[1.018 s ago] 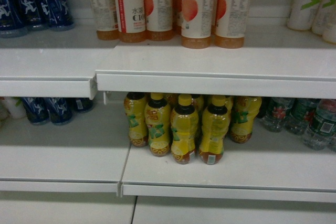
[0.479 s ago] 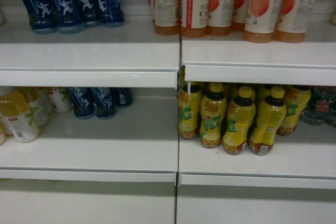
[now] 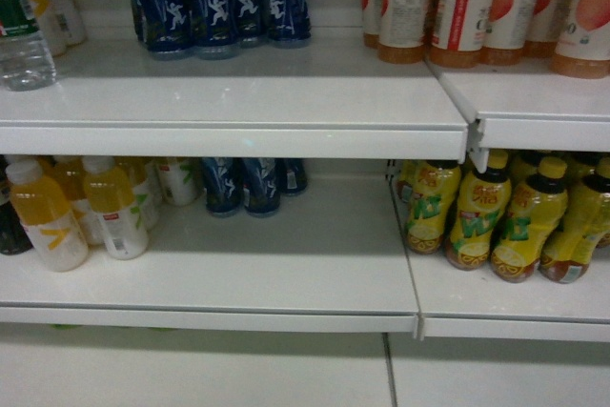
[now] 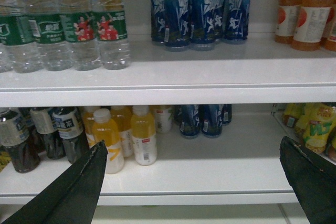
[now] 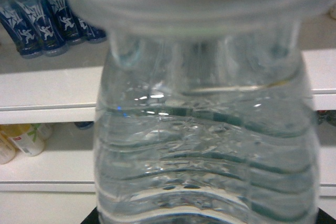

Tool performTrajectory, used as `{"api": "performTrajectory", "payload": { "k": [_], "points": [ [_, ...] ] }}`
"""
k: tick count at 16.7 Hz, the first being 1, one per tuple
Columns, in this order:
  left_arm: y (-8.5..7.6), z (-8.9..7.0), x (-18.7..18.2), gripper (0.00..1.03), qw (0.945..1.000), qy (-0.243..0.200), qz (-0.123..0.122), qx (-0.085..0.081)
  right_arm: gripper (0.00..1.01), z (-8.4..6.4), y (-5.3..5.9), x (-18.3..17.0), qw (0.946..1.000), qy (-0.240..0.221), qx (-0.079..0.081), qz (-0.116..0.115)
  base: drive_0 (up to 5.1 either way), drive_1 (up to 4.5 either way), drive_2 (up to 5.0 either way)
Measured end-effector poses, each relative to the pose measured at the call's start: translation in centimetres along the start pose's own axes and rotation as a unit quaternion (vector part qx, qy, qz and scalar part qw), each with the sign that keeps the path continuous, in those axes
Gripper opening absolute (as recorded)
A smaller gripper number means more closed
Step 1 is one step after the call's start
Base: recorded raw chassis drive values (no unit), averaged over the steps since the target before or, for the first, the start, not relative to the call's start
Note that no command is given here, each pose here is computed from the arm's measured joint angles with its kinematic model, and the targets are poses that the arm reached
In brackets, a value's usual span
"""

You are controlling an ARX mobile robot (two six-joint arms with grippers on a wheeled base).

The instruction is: Move water from second to third shelf

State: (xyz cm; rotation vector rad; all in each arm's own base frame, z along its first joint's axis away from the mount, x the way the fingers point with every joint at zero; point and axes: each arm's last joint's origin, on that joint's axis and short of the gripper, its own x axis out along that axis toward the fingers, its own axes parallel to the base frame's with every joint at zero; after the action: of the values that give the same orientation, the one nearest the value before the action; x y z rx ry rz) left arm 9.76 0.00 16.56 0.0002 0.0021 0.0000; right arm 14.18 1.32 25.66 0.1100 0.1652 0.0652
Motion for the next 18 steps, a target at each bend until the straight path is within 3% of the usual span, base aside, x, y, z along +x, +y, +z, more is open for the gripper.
{"api": "performTrajectory", "payload": {
  "k": [18],
  "points": [
    [0.0,0.0,0.0,0.98,1.0,0.0,0.0,0.0,0.42,-0.04,0.0,0.01,1.0,0.002,0.0,0.0,-5.0,2.39,2.4]
  ]
}}
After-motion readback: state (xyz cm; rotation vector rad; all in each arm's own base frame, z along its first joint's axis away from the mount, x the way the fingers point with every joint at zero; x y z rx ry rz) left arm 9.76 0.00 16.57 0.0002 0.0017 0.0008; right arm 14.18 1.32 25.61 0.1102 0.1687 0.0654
